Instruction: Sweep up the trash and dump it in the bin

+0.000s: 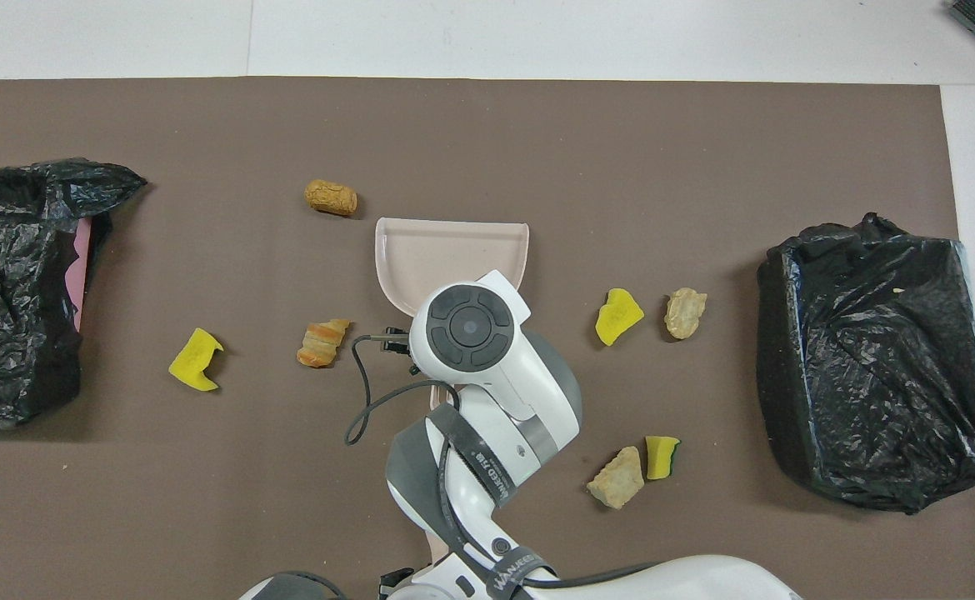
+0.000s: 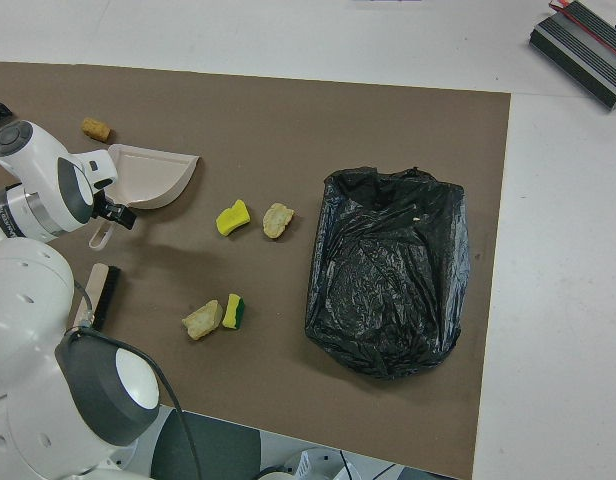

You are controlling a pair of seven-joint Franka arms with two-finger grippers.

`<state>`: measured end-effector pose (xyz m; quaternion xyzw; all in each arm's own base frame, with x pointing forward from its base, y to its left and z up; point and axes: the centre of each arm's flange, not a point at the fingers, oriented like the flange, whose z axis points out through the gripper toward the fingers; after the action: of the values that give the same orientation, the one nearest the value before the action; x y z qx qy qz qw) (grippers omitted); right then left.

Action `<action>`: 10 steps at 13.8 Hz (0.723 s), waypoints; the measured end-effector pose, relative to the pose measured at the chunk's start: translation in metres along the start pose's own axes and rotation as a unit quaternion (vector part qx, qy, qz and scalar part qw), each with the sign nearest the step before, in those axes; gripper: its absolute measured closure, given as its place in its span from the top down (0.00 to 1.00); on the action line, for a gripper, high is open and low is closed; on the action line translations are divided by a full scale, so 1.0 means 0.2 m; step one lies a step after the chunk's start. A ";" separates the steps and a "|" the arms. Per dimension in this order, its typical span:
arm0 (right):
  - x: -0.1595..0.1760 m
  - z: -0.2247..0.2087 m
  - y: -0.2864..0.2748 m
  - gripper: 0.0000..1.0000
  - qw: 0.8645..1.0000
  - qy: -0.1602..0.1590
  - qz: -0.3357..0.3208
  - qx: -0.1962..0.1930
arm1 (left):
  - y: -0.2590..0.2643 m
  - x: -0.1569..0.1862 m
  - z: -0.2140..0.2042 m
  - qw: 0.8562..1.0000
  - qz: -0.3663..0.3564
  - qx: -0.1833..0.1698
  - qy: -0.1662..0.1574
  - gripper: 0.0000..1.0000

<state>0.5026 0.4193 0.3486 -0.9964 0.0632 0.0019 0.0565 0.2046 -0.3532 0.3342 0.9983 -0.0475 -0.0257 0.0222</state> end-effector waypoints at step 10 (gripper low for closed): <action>-0.03 -0.01 0.03 0.32 0.993 -0.015 -0.114 -0.011 | -0.39 0.26 -0.17 0.994 -0.070 0.079 -0.010 0.26</action>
<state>0.4963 0.4133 0.3505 -0.9975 -0.0519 0.0107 0.0460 0.2660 -0.2799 0.3610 0.9975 0.0201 -0.0332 -0.0586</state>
